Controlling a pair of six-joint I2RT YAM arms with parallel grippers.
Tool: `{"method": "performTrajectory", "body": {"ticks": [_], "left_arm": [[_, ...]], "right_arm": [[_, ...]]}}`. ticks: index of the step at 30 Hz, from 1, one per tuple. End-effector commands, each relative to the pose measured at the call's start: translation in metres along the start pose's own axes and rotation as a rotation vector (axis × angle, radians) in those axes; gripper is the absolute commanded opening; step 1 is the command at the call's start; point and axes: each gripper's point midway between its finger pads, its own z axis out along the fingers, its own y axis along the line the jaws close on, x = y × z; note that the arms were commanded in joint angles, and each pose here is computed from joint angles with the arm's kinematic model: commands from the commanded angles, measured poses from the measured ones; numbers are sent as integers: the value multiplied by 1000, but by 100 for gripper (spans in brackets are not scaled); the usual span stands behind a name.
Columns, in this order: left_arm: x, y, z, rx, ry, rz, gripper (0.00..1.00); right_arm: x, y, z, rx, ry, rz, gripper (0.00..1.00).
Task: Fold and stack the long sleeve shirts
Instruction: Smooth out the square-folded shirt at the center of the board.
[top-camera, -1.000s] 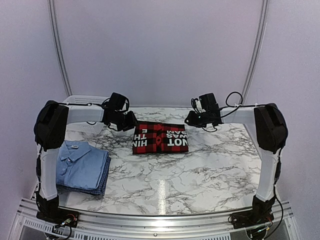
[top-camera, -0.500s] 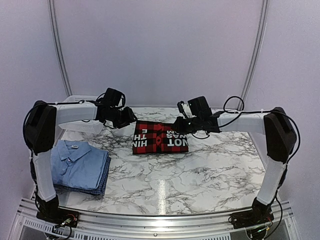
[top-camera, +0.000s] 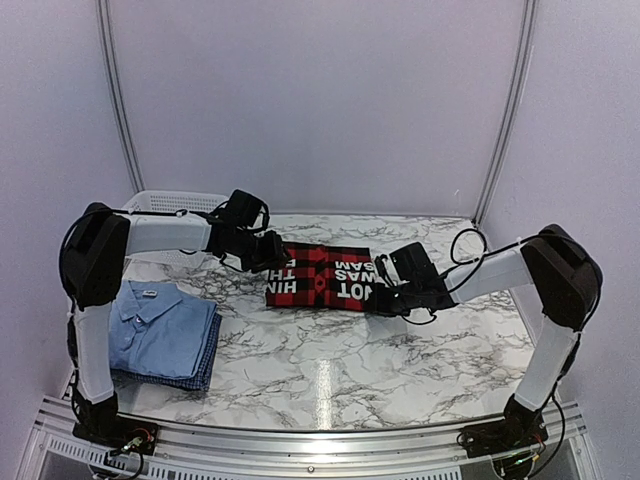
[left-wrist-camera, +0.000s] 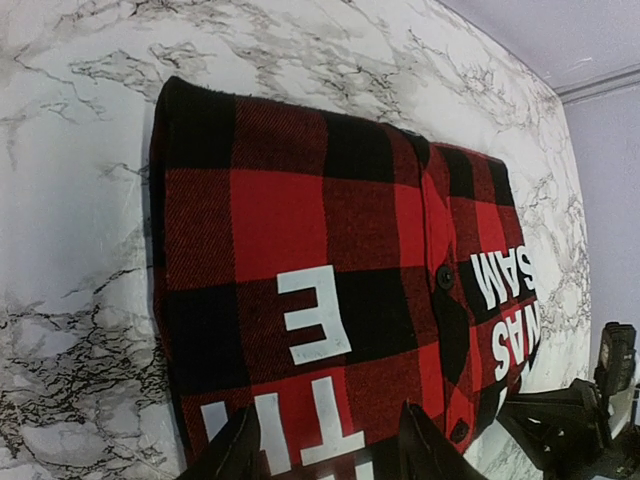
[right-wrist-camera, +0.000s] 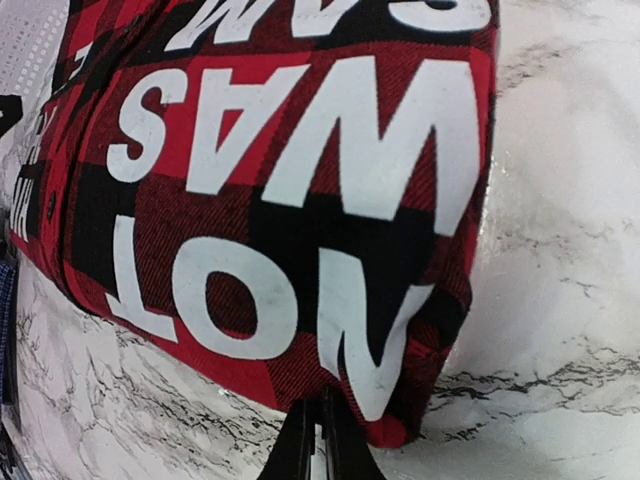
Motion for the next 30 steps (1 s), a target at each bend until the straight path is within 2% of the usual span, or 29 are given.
{"method": "performTrajectory", "body": {"ticks": [1, 8, 13, 17, 22, 26, 30], "left_arm": [[8, 8, 9, -7, 32, -21, 49], [5, 5, -2, -3, 14, -17, 49], [11, 13, -9, -26, 13, -27, 48], [16, 20, -13, -32, 25, -41, 49], [23, 22, -18, -19, 44, -37, 50], [24, 17, -21, 3, 53, -30, 50], [24, 10, -20, 29, 62, -24, 49]], "right_arm": [[-24, 14, -20, -24, -75, 2, 6], [-63, 68, -43, -119, -139, -85, 9], [-87, 80, -26, -124, -148, -111, 10], [-93, 64, 2, -140, -125, -80, 10], [-71, 12, 28, -98, -63, 12, 10], [-43, -18, 29, -59, -24, 71, 10], [-47, -15, 12, -60, -52, 63, 13]]}}
